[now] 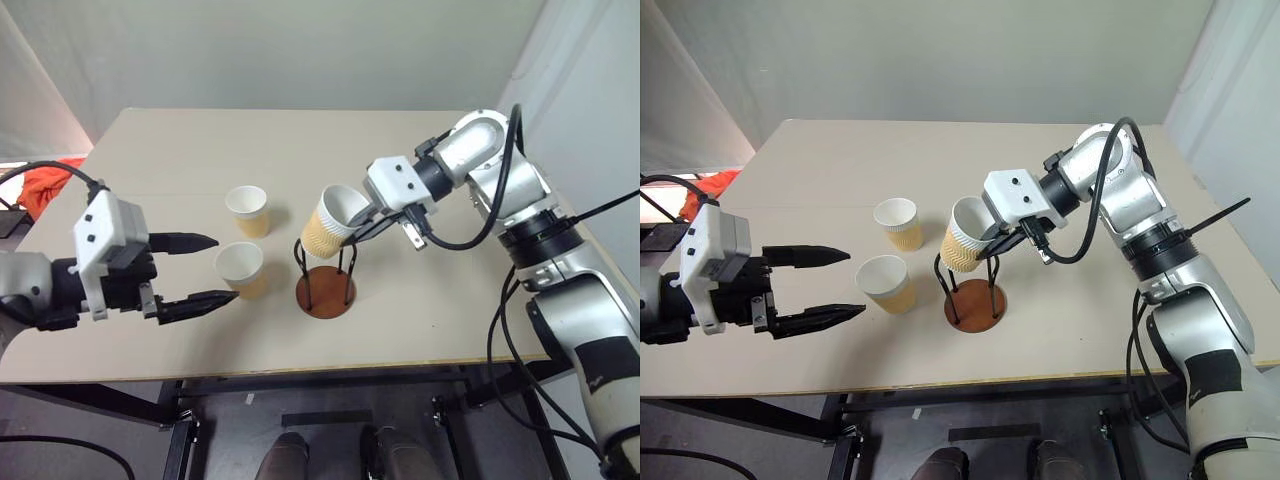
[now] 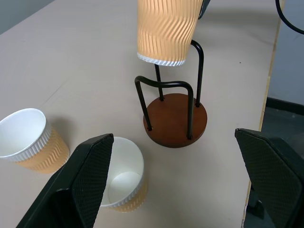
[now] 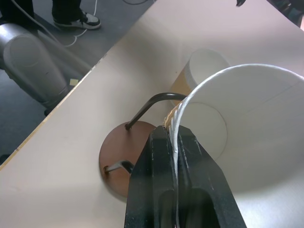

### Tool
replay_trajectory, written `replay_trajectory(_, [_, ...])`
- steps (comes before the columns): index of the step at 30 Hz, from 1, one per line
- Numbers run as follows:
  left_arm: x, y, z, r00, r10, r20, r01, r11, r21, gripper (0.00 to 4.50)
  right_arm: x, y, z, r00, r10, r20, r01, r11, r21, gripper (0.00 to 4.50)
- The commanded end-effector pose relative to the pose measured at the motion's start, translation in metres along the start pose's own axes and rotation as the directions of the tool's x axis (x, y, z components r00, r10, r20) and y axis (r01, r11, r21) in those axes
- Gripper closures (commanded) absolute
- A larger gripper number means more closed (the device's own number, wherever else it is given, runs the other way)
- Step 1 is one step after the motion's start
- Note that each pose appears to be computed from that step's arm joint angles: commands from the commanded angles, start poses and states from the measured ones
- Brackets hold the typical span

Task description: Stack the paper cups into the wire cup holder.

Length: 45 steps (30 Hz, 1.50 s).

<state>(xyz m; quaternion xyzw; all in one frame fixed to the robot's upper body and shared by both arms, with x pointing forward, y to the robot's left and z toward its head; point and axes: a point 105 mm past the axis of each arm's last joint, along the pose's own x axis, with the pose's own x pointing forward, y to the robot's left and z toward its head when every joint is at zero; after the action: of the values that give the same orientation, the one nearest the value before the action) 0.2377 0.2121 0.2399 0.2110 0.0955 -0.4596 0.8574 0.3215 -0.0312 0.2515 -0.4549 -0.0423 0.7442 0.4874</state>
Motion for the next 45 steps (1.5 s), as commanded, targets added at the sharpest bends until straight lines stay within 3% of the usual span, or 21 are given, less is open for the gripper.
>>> replay_trajectory(1, [-0.004, -0.002, 0.01, 1.0, 0.012, 0.02, -0.013, 0.999, 0.037, 0.0, -0.003, 0.0, 0.001, 1.0, 0.001, -0.029, -0.002, 0.999, -0.044, 4.49])
replay_trajectory(4, [-0.005, -0.003, 0.01, 1.0, 0.008, 0.021, -0.009, 0.999, 0.038, 0.0, -0.001, 0.001, 0.001, 0.999, 0.006, -0.031, -0.007, 0.999, -0.049, 4.49])
replay_trajectory(7, [-0.006, 0.001, 0.009, 0.999, 0.032, 0.018, -0.033, 0.998, 0.045, 0.0, 0.001, 0.002, 0.001, 1.0, 0.014, -0.028, -0.015, 0.999, -0.043, 3.88])
replay_trajectory(14, [-0.004, 0.001, 0.01, 0.999, 0.026, 0.025, -0.027, 0.999, 0.045, 0.0, 0.001, 0.004, 0.001, 1.0, 0.012, -0.028, -0.013, 0.999, -0.03, 1.61])
replay_trajectory(19, [-0.01, 0.016, 0.003, 0.995, 0.067, -0.075, -0.059, 0.993, 0.102, 0.0, -0.011, 0.001, 0.013, 0.996, -0.059, 0.072, 0.056, 0.998, 0.04, 0.01])
replay_trajectory(21, [-0.011, 0.027, 0.01, 0.994, 0.08, -0.076, -0.07, 0.989, 0.129, 0.0, -0.023, -0.026, 0.021, 0.941, -0.289, 0.174, 0.271, 0.955, 0.118, 0.01])
replay_trajectory(22, [-0.011, 0.032, 0.01, 0.992, 0.086, -0.092, -0.072, 0.987, 0.144, 0.0, -0.036, -0.052, 0.033, 0.837, -0.472, 0.276, 0.407, 0.875, 0.263, 0.01])
replay_trajectory(24, [-0.008, 0.036, 0.005, 0.987, 0.07, -0.142, -0.046, 0.985, 0.167, 0.0, -0.057, -0.076, 0.044, 0.63, -0.678, 0.379, 0.427, 0.71, 0.56, 0.01])
replay_trajectory(25, [-0.008, 0.037, 0.002, 0.985, 0.058, -0.164, -0.029, 0.985, 0.171, 0.0, -0.059, -0.075, 0.045, 0.595, -0.699, 0.397, 0.4, 0.686, 0.608, 0.01])
replay_trajectory(29, [0.003, 0.029, -0.015, 0.968, -0.085, -0.236, 0.119, 0.984, 0.133, 0.0, -0.019, -0.035, 0.042, 0.646, -0.657, 0.388, 0.347, 0.706, 0.617, 0.01])
replay_trajectory(34, [0.006, 0.031, -0.038, 0.924, -0.132, -0.358, 0.194, 0.97, 0.145, 0.0, 0.005, -0.023, 0.049, 0.637, -0.669, 0.383, 0.3, 0.673, 0.677, 0.01])
replay_trajectory(40, [0.023, 0.044, -0.034, 0.927, -0.125, -0.355, 0.213, 0.951, 0.222, 0.0, 0.019, 0.026, 0.045, 0.765, -0.514, 0.388, 0.173, 0.745, 0.644, 0.01])
replay_trajectory(45, [0.033, 0.051, -0.027, 0.921, -0.139, -0.365, 0.249, 0.93, 0.272, 0.0, 0.017, 0.04, 0.03, 0.805, -0.499, 0.322, 0.2, 0.739, 0.643, 0.01])
